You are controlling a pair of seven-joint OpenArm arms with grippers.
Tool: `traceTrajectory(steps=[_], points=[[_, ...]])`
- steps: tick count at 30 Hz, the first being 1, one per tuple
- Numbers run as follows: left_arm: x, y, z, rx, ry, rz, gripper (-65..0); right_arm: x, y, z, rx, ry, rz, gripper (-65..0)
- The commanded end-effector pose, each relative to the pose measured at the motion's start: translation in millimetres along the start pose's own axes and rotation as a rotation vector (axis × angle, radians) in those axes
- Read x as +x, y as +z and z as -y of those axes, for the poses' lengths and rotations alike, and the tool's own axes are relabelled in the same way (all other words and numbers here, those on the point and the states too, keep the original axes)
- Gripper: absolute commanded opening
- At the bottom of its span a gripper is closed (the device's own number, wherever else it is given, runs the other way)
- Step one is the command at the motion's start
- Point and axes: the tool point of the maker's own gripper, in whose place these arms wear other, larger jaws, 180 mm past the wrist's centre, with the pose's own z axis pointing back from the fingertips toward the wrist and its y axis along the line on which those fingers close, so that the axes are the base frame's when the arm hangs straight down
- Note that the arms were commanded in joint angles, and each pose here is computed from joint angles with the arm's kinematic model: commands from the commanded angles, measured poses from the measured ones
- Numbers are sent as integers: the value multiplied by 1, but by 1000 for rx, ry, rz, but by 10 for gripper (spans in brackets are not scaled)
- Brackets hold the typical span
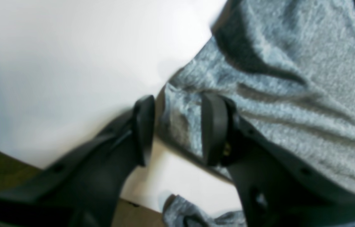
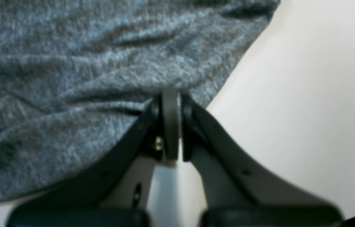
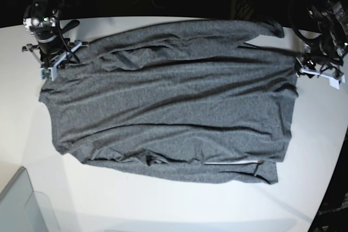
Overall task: Layout the t-shirt on the table in an organized manner, then fold the t-shirt properly
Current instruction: 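Hold the shirt with both grippers and pull it taut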
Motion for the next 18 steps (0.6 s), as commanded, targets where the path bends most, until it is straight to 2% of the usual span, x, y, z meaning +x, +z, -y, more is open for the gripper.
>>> traceTrajectory(steps=[1,8,15,18], points=[[11,7,-3,4,-12,33,-408,13,3,5,-12,7,44,-650],[1,18,-9,23,-42,32,-408,23,1,5,-14,1,68,-650],[-6,49,30,-141,-54,77,-408,35,-1,6,-17,-3,93,-650],[-23,62,42,-203,-55,54,-408,36,-1,6,-18,-4,95,-650]])
